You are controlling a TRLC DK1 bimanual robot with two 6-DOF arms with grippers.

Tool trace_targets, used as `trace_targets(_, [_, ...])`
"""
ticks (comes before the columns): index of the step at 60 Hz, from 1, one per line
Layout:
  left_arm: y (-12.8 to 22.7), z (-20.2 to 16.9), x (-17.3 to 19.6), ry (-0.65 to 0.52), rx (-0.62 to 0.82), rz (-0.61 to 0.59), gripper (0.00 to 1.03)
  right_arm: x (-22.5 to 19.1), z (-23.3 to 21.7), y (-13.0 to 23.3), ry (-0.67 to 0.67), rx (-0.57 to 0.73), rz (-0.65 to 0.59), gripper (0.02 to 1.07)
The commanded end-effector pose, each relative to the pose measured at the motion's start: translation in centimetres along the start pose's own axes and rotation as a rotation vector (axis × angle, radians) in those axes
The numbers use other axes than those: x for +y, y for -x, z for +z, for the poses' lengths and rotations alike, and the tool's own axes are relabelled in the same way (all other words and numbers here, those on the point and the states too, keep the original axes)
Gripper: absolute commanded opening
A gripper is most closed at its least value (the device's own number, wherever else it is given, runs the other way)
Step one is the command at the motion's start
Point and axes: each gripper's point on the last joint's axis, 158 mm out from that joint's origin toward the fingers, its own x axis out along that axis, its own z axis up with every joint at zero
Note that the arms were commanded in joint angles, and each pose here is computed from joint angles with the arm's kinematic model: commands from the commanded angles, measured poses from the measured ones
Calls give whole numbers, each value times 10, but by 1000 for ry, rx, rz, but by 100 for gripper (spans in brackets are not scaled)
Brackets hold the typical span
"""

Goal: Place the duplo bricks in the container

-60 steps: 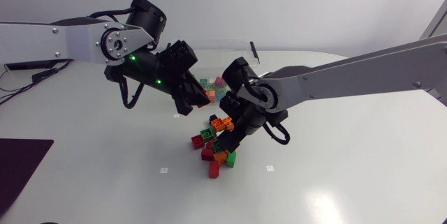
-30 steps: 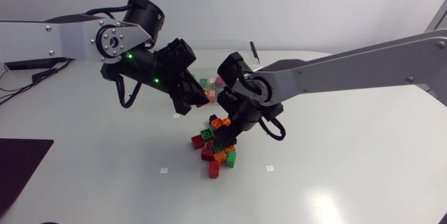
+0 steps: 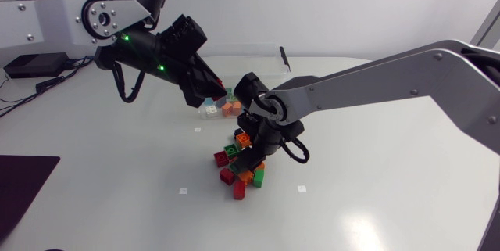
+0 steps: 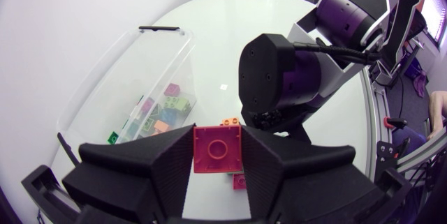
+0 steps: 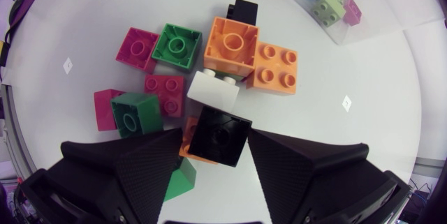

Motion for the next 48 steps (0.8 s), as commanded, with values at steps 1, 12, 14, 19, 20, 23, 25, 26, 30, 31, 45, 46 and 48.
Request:
trace_targets(1, [14, 17, 4, -11, -39, 12, 28, -7, 4, -2, -32, 4, -19, 58])
trace_targets(12, [17, 20, 5, -15, -40, 13, 28, -10, 3, 2, -39, -4, -21, 48])
trace_targets(14, [17, 19, 4, -16, -39, 12, 28, -11, 3, 4, -40, -5, -22, 48])
trace_targets(19, [17, 19, 4, -17, -38, 12, 28, -13, 2, 6, -45, -9, -22, 48])
trace_targets(20, [17, 19, 4, -16, -37, 11, 28, -13, 3, 7, -47, -14, -23, 48])
trace_targets(23, [17, 19, 4, -16, -37, 11, 28, -14, 4, 9, -47, -18, -23, 48])
trace_targets(25, [17, 19, 4, -16, -37, 11, 28, -14, 4, 11, -45, -20, -23, 45])
trace_targets(26, [17, 19, 4, -16, -37, 11, 28, -14, 4, 11, -44, -21, -23, 43])
trace_targets(30, [18, 20, 4, -18, -39, 12, 28, -15, 5, 19, -44, -37, -24, 39])
trace_targets(31, [18, 20, 4, -18, -40, 13, 28, -15, 4, 21, -45, -38, -24, 39])
trace_targets(45, [27, 28, 13, -18, -56, 36, 28, -27, 10, 57, -55, -101, -38, 39])
trace_targets(46, [27, 28, 13, -19, -57, 37, 28, -28, 11, 60, -54, -107, -38, 39])
trace_targets(48, [29, 30, 16, -18, -62, 43, 28, -33, 14, 66, -57, -123, -42, 39])
